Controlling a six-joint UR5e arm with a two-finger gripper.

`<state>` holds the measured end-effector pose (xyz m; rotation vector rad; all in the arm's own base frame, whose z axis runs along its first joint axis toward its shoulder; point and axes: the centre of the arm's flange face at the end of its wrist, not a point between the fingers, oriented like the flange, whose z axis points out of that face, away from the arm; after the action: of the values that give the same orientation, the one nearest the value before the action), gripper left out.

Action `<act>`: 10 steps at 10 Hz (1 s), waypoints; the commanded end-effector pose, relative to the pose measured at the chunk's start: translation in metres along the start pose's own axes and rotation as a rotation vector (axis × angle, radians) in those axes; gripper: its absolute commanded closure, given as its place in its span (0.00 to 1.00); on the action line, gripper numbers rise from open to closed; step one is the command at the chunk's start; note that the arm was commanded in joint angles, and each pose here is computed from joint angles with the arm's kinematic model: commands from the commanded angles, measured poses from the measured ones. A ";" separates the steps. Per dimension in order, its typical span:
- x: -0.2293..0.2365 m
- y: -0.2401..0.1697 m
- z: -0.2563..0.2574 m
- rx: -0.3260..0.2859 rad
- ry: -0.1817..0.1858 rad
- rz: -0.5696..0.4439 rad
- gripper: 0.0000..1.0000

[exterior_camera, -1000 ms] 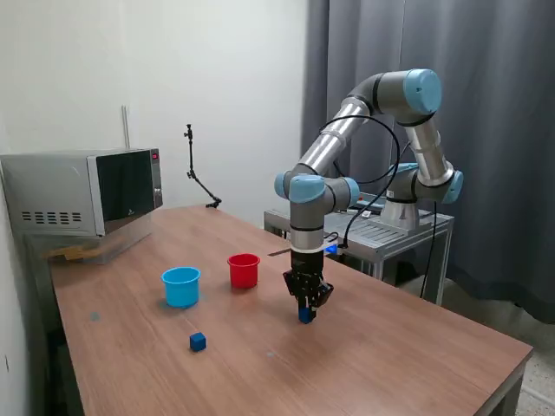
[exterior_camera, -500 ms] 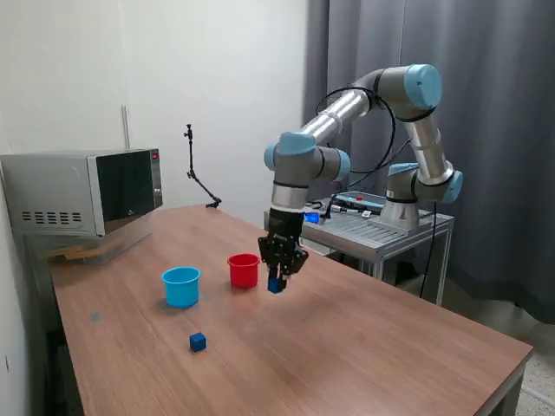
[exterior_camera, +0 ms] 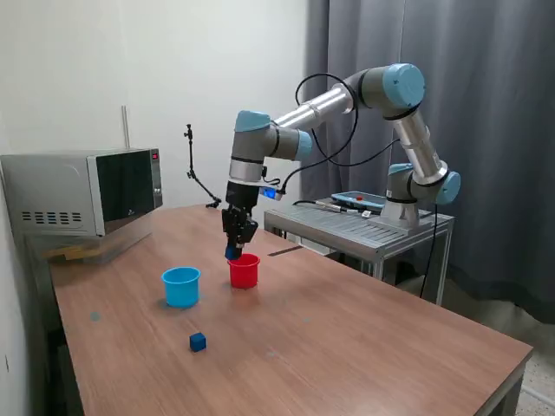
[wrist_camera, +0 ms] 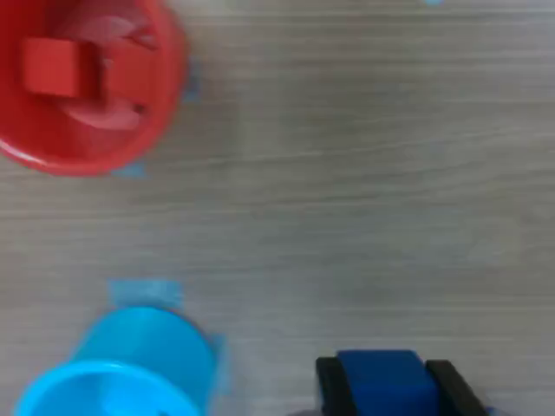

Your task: Place red objects in the red bin, and blue objects in the blue bin.

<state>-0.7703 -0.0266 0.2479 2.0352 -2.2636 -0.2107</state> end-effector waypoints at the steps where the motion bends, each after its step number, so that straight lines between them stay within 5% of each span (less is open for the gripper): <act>1: -0.046 0.019 0.018 0.041 -0.006 0.017 1.00; 6: -0.073 0.061 0.010 -0.028 -0.016 0.005 1.00; 10: -0.098 0.073 0.038 -0.017 -0.015 0.038 1.00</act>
<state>-0.8338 0.0713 0.2326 1.9980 -2.2866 -0.2491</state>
